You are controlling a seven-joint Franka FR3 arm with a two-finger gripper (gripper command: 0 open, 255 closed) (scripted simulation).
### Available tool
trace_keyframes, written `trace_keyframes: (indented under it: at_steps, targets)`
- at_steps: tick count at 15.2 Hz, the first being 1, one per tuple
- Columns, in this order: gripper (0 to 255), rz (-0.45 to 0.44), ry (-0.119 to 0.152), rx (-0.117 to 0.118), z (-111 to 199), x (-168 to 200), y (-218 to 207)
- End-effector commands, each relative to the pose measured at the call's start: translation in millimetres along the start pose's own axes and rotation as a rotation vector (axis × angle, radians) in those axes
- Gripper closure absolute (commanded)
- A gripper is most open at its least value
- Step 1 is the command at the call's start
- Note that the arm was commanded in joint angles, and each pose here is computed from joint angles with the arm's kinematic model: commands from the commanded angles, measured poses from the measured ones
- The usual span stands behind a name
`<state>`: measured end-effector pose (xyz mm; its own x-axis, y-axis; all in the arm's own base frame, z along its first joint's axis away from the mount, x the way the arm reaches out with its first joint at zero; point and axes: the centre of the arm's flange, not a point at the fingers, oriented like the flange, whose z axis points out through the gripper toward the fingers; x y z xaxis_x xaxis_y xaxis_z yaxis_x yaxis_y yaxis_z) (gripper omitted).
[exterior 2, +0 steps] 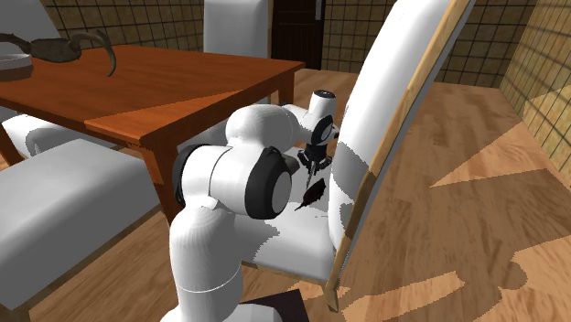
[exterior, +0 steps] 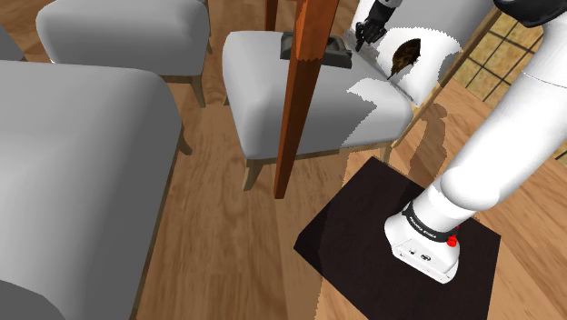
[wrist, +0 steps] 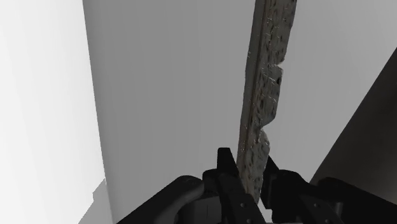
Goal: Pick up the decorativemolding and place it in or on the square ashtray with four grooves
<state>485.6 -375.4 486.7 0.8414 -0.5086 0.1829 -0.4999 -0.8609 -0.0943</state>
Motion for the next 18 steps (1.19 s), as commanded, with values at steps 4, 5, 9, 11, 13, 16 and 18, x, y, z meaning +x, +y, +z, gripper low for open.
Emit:
trace_keyframes:
  at_steps: [4,5,9,11,13,16,18]
  targets:
    - [255,0.002,-0.002,-0.001,1.4,-0.1,1.4]
    - [255,0.002,-0.002,-0.001,1.2,-0.4,1.0]
    - [255,0.001,-0.002,-0.001,-9.6,1.3,-2.1]
    - [255,0.001,-0.002,-0.001,-20.0,3.2,-3.1]
    - [255,0.001,-0.002,-0.001,-30.3,5.1,-4.1]
    - [255,0.001,-0.002,-0.001,-45.8,8.0,-5.6]
    - [255,0.001,-0.002,-0.001,-56.1,10.0,-6.6]
